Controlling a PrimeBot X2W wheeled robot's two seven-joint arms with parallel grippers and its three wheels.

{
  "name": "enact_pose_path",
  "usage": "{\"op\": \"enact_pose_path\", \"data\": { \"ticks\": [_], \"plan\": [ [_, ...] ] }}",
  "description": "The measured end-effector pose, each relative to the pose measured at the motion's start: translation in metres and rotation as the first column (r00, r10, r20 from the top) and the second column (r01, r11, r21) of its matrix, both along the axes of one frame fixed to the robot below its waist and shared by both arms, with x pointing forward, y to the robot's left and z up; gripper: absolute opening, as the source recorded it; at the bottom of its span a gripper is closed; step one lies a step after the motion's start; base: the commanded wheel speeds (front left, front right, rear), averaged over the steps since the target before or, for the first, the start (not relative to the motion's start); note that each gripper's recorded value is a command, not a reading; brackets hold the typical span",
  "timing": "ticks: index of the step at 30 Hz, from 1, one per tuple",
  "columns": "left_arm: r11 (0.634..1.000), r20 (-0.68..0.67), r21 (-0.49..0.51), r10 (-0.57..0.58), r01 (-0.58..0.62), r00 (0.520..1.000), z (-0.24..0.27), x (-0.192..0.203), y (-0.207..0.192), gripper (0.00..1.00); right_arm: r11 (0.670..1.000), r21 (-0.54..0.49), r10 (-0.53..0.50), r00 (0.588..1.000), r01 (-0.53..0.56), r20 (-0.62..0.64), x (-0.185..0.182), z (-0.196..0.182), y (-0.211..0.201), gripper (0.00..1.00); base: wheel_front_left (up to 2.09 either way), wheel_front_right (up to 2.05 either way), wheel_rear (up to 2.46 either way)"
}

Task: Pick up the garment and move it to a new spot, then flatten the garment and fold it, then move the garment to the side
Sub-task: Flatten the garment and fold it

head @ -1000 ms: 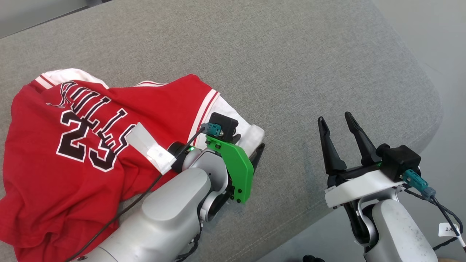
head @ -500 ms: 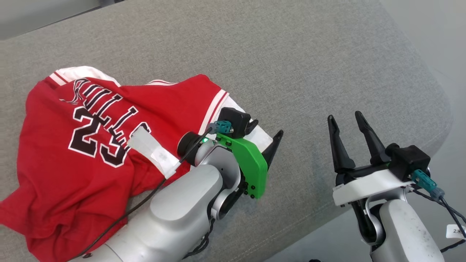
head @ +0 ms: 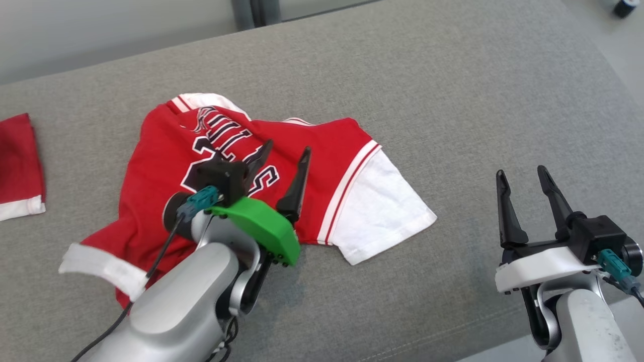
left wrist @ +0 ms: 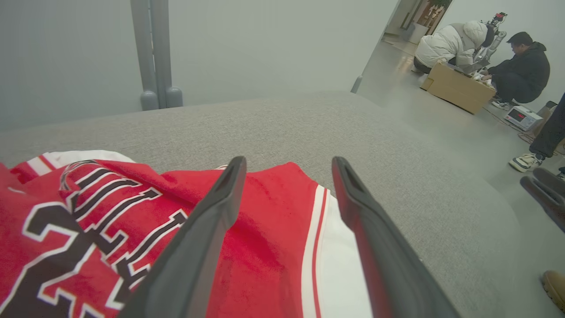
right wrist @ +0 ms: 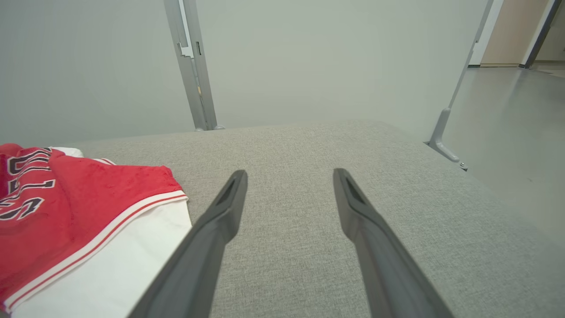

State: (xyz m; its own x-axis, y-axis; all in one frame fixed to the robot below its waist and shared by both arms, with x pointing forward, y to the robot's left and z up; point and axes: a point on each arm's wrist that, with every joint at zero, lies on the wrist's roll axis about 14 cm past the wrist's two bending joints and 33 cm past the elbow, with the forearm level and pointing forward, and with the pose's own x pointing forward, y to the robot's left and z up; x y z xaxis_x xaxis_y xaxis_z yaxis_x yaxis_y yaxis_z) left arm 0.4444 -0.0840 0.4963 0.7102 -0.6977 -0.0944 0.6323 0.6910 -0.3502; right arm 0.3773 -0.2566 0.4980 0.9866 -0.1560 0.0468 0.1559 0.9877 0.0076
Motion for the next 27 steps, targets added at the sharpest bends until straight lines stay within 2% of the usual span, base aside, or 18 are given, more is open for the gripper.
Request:
{"op": "enact_pose_path", "data": {
  "ticks": [3,6,13,21,24,27],
  "plan": [
    [0.993,0.026,0.023,0.113,-0.114,0.993,-0.002,0.0,0.045,1.0,0.999,-0.021,0.037,0.999,-0.036,0.017,0.005,0.006,0.008,1.0,0.0,0.0,0.0],
    [0.969,0.047,0.062,0.234,-0.237,0.971,-0.005,-0.001,0.094,1.0,0.997,-0.035,0.075,0.997,-0.074,0.023,0.008,0.009,0.017,1.0,0.0,0.0,0.0],
    [0.878,0.071,0.121,0.457,-0.463,0.886,-0.011,-0.027,0.186,1.0,0.986,-0.052,0.161,0.986,-0.158,0.046,0.02,0.017,0.04,1.0,0.0,0.0,0.0],
    [0.771,0.115,0.078,0.623,-0.632,0.774,0.002,-0.065,0.239,1.0,0.979,-0.054,0.198,0.978,-0.195,0.059,0.018,0.022,0.052,1.0,0.0,0.0,0.0],
    [0.726,0.119,0.097,0.671,-0.681,0.732,-0.006,-0.083,0.259,1.0,0.981,-0.054,0.191,0.98,-0.188,0.057,0.016,0.021,0.049,1.0,0.0,0.0,0.0],
    [0.727,0.124,0.101,0.668,-0.679,0.733,-0.01,-0.093,0.261,1.0,0.981,-0.058,0.186,0.981,-0.183,0.046,0.013,0.018,0.046,1.0,0.0,0.0,0.0]
  ]
}}
